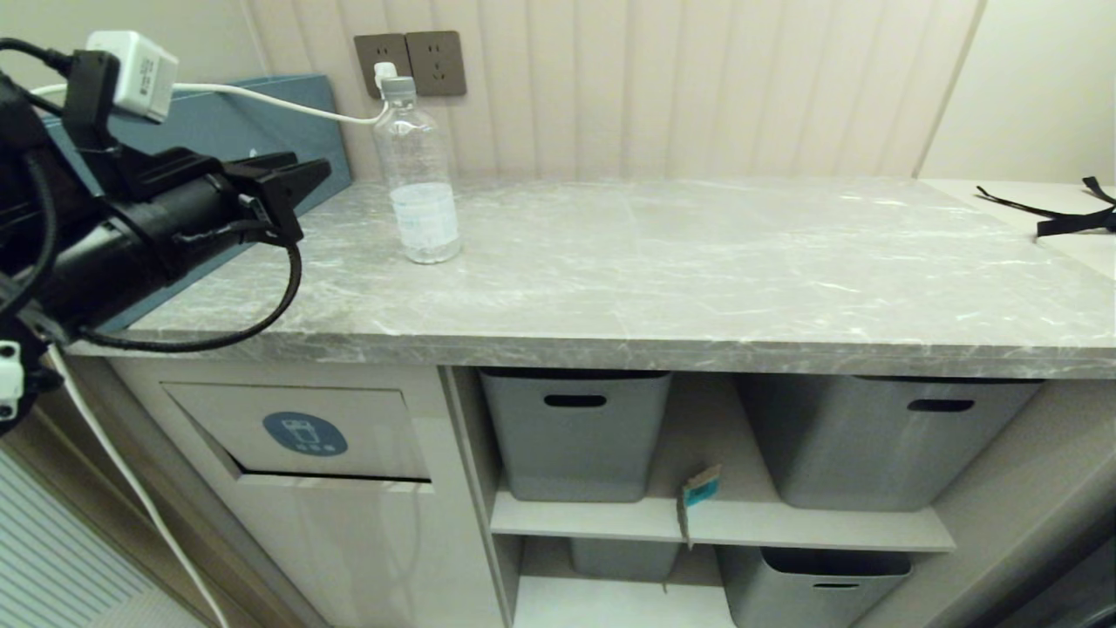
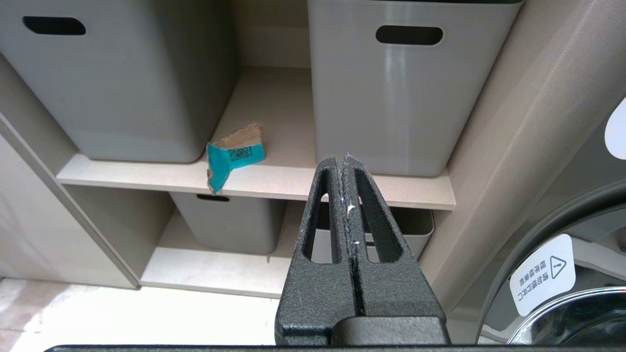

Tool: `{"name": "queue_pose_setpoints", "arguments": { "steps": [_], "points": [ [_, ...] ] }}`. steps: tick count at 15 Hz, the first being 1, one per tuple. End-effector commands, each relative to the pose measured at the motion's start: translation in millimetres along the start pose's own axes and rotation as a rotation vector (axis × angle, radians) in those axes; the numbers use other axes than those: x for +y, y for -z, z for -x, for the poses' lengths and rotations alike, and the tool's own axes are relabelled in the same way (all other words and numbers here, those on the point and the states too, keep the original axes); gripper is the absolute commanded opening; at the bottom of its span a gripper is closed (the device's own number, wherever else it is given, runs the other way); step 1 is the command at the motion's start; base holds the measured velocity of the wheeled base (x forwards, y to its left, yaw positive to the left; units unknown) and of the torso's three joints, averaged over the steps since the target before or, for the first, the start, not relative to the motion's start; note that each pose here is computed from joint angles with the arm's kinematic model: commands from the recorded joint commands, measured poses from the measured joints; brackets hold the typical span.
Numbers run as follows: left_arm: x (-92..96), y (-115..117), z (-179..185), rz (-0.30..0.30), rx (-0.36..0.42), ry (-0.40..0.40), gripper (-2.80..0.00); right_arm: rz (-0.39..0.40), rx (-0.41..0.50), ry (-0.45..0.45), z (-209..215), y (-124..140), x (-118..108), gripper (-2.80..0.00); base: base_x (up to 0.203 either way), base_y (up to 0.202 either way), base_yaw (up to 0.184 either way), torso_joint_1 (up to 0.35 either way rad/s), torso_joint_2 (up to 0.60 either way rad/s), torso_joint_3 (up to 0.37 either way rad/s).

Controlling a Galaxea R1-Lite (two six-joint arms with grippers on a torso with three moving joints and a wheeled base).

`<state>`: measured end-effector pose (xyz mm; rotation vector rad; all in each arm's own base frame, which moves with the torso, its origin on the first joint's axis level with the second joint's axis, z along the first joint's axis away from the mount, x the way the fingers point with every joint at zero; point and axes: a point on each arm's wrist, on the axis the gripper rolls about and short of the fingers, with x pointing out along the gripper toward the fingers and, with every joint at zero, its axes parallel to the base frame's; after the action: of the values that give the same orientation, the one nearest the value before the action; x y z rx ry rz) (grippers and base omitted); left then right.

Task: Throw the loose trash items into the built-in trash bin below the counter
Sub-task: Pick up the garbage

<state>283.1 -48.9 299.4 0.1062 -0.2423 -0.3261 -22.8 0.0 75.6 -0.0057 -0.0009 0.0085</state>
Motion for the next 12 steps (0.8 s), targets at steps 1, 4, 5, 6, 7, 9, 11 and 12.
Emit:
{"name": "queue_pose_setpoints", "arguments": {
  "steps": [1,4,5,6,7,9,11,12],
  "points": [
    [-0.3,8.8,-15.3,0.005,0.013,0.012,0.0,0.0,-0.002,-0.001,0.1,0.0,0.0,-2.8,0.0,0.0,0.0,0.0,0.0,0.0],
    [-2.2,8.3,-21.2,0.007,0.005,0.022,0.0,0.0,-0.002,-0.001,0.1,0.0,0.0,-2.8,0.0,0.0,0.0,0.0,0.0,0.0],
    [-1.6,5.6,-23.5,0.005,-0.006,0.022,0.0,0.0,-0.001,-0.001,0.0,-0.1,0.0,-2.8,0.0,0.0,0.0,0.0,0.0,0.0],
    [-4.3,4.3,-24.9,0.007,-0.01,0.031,0.0,0.0,-0.001,-0.002,0.1,0.0,0.0,-2.8,0.0,0.0,0.0,0.0,0.0,0.0],
    [-7.2,7.9,-27.8,0.011,-0.001,0.041,0.0,0.0,-0.001,-0.001,0.0,-0.1,0.0,-2.8,0.0,0.0,0.0,0.0,0.0,0.0],
    [-7.5,12.2,-34.9,0.013,0.01,0.044,0.0,0.0,-0.002,-0.001,0.1,0.0,0.0,-2.8,0.0,0.0,0.0,0.0,0.0,0.0],
    [-7.1,16.0,-42.3,0.016,0.029,0.047,0.0,0.0,-0.001,-0.001,0.0,-0.1,0.0,-2.8,0.0,0.0,0.0,0.0,0.0,0.0],
    [-6.7,20.2,-47.3,0.02,0.049,0.049,0.0,0.0,-0.001,-0.001,0.1,0.1,0.0,-2.8,0.0,0.0,0.0,0.0,0.0,0.0]
  ]
}}
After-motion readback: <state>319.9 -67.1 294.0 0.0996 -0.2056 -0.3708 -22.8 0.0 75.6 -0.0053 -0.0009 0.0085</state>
